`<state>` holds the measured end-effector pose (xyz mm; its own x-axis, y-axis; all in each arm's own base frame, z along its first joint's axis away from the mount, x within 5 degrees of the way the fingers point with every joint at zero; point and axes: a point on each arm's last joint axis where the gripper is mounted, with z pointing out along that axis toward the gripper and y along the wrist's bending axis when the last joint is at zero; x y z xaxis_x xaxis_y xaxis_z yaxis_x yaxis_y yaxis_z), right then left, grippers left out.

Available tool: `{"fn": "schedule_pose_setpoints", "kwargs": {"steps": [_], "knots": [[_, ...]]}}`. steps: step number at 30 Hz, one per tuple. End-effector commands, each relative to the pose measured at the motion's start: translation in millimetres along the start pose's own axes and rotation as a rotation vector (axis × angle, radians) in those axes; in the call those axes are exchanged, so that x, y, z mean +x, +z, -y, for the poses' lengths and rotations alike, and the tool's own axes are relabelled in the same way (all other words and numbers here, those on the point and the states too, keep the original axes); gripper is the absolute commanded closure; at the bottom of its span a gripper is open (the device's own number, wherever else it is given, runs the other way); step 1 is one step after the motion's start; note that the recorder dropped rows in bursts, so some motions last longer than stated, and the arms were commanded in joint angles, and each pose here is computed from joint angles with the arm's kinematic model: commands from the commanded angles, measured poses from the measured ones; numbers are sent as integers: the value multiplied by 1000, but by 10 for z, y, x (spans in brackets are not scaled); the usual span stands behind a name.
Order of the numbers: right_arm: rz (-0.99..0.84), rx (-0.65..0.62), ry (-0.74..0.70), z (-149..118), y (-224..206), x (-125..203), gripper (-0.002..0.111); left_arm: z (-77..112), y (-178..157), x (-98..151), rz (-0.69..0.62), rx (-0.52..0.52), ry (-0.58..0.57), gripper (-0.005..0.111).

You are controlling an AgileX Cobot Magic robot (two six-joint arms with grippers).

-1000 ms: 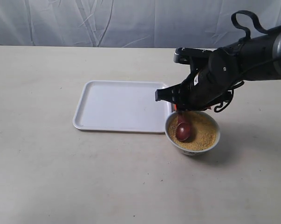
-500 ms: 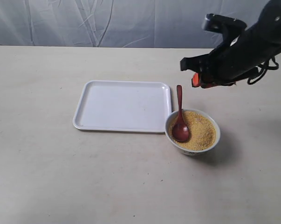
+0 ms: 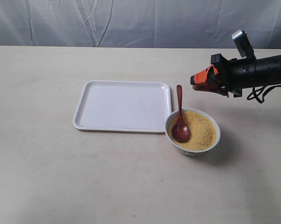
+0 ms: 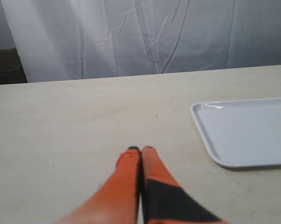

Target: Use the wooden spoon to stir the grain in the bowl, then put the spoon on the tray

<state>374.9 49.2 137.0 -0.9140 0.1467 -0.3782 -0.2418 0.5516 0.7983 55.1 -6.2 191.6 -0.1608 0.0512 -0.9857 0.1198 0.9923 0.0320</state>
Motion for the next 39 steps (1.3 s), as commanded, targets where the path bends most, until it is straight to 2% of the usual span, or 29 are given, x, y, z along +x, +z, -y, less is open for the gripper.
{"fn": "schedule_pose_setpoints", "kwargs": {"steps": [1,9,17,20,26,29,33,39], "knots": [[32,-46,17,205,127,-11,61,1,0,4,11,0,-3,107],[5,-99,60,361,340,7,60,1,0,4,11,0,-3,107],[-42,-115,49,309,582,71,61,1,0,4,11,0,-3,107],[-42,-120,50,305,581,71,70,1,0,4,11,0,-3,107],[-23,-175,67,281,534,41,109,1,0,4,11,0,-3,107],[23,-252,96,260,438,-21,109,1,0,4,11,0,-3,107],[86,-254,92,224,295,-130,109,1,0,4,11,0,-3,107],[149,-269,5,-128,54,-201,109,1,0,4,11,0,-3,107]]}}
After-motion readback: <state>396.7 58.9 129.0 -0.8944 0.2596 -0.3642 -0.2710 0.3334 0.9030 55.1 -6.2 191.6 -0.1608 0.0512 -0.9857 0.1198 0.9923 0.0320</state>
